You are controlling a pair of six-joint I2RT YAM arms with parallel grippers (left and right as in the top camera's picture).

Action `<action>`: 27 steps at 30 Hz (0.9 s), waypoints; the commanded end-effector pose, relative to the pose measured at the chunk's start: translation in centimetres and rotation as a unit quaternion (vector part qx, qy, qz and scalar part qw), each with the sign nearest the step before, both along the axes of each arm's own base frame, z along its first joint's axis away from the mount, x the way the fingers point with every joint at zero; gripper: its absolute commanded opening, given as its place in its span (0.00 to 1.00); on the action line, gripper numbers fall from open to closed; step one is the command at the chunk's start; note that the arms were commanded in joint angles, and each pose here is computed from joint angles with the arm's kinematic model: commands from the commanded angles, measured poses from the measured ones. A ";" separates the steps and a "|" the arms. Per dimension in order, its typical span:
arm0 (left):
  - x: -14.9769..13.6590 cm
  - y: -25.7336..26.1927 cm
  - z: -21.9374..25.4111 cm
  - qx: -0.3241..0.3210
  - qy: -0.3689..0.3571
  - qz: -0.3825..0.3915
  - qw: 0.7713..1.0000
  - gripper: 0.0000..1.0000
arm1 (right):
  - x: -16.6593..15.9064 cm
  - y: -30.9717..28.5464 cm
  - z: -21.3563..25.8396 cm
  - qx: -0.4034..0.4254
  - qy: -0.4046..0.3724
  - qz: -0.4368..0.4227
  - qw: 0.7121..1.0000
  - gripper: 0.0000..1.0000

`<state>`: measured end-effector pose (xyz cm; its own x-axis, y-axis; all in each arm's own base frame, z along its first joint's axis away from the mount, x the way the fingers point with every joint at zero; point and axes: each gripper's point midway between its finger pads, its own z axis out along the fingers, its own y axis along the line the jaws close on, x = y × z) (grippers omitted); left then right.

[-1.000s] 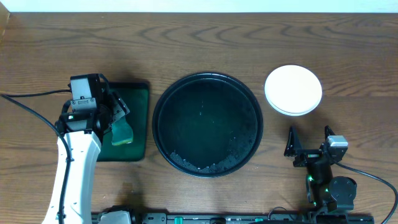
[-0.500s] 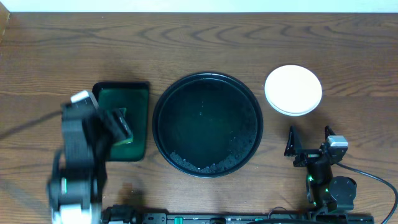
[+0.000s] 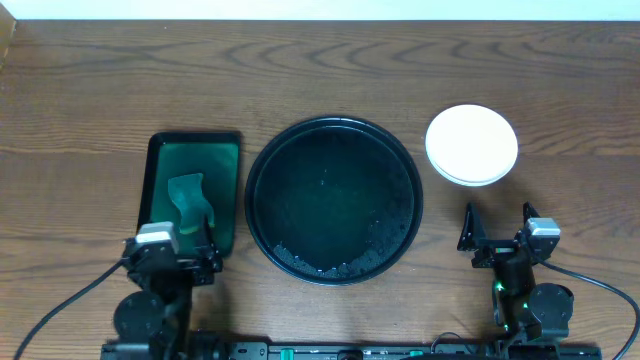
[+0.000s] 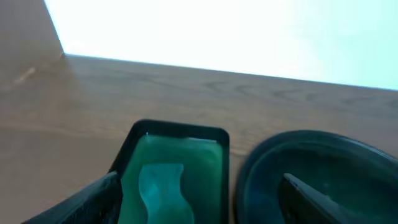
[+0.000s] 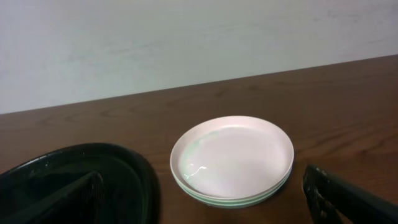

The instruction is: Clean dirty plates on tray and stack at the side

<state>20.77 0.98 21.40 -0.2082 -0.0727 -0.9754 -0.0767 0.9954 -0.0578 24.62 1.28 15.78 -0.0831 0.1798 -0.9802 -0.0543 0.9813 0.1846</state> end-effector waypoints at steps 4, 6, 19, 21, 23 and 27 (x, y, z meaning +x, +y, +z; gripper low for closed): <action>2.2 -0.1 -2.0 0.031 -0.053 -0.006 0.998 0.80 | 0.0 -0.3 0.0 -0.002 0.000 -0.006 1.000 0.99; 2.8 -0.1 -2.2 0.029 -0.076 -0.005 0.997 0.80 | 0.0 -0.3 0.0 -0.002 0.000 -0.006 1.000 0.99; 3.9 -1.2 -3.6 -0.010 -0.115 -0.029 0.993 0.80 | 0.0 -0.3 0.0 -0.002 0.000 -0.006 1.000 0.99; 3.9 -1.8 -5.3 -0.035 -0.081 -0.044 0.995 0.80 | 0.0 -0.3 0.0 -0.002 0.000 -0.006 1.000 0.99; 3.7 -2.4 -6.7 -0.038 -0.051 -0.060 0.996 0.80 | 0.0 -0.3 0.0 -0.002 0.000 -0.006 1.000 0.99; 3.6 -2.6 -7.6 -0.035 -0.032 -0.066 0.997 0.80 | 0.0 -0.3 0.0 -0.002 0.000 -0.006 1.000 0.99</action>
<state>24.54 -0.82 15.10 -0.1064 -0.1036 -0.9889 0.0238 0.9940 -0.1067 24.62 1.28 15.78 -0.0831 0.1798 -0.9802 -0.0543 0.9813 0.1846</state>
